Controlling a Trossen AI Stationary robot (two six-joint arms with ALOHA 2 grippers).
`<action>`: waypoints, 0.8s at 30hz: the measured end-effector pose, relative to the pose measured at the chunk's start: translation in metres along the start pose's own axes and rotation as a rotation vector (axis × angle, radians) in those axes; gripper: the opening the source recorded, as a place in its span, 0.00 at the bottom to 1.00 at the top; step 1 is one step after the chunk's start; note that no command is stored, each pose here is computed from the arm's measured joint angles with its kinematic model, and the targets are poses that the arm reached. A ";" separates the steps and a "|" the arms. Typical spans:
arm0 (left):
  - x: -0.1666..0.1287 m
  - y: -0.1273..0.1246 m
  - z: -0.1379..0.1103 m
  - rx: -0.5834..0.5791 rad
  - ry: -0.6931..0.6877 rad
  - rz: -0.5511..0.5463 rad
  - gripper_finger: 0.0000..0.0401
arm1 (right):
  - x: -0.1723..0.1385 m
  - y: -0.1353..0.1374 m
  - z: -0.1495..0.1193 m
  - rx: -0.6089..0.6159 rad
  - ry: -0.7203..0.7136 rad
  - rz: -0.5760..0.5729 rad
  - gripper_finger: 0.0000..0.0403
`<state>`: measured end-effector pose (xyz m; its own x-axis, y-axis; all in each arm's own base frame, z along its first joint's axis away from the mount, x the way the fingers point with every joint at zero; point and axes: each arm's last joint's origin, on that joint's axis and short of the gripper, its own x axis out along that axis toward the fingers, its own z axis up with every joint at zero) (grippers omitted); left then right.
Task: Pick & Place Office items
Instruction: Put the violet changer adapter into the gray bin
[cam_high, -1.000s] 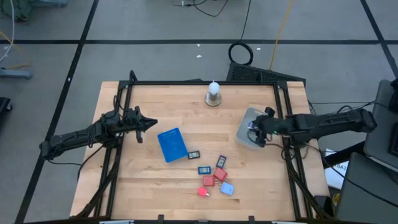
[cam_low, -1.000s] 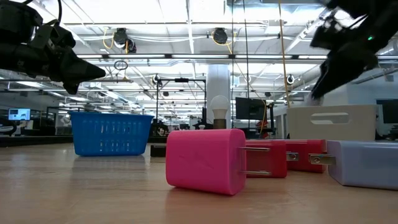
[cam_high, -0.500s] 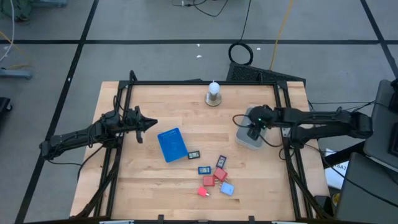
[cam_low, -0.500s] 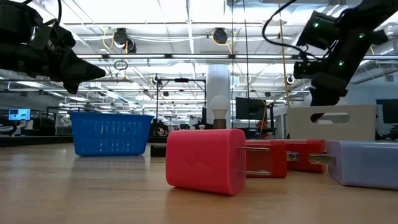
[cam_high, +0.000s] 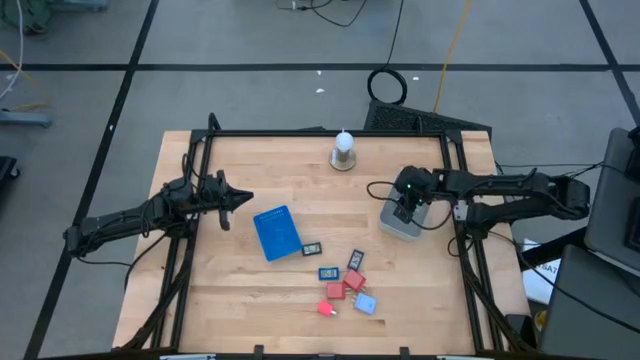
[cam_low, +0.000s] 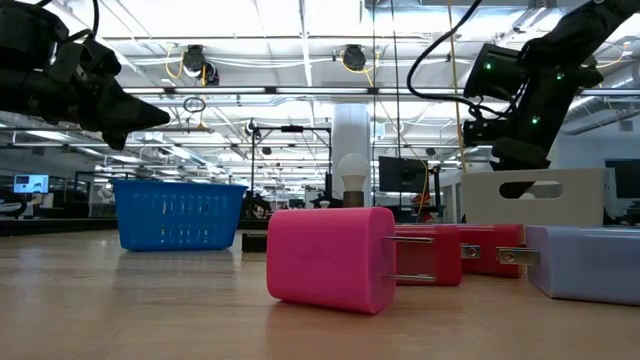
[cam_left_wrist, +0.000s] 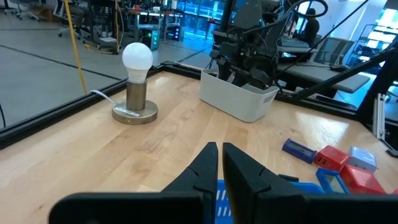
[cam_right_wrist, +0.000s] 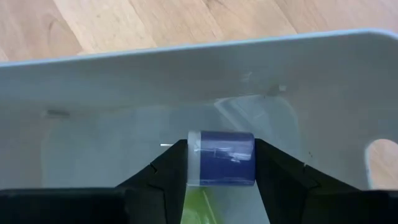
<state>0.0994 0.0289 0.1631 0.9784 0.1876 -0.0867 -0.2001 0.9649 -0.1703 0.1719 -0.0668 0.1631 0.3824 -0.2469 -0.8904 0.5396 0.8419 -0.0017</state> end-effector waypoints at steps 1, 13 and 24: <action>0.000 0.000 0.000 0.001 0.000 0.000 0.06 | 0.001 0.000 0.000 -0.001 0.002 -0.001 0.37; 0.000 0.000 0.000 0.001 0.000 0.000 0.06 | 0.009 0.000 0.001 -0.029 0.027 -0.007 0.39; 0.000 0.000 0.000 0.000 0.000 0.000 0.06 | 0.008 0.001 0.002 -0.078 0.010 -0.004 0.50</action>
<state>0.0994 0.0289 0.1631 0.9785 0.1873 -0.0867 -0.1997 0.9650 -0.1699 0.1766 -0.0693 0.1572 0.3727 -0.2457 -0.8948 0.4808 0.8759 -0.0403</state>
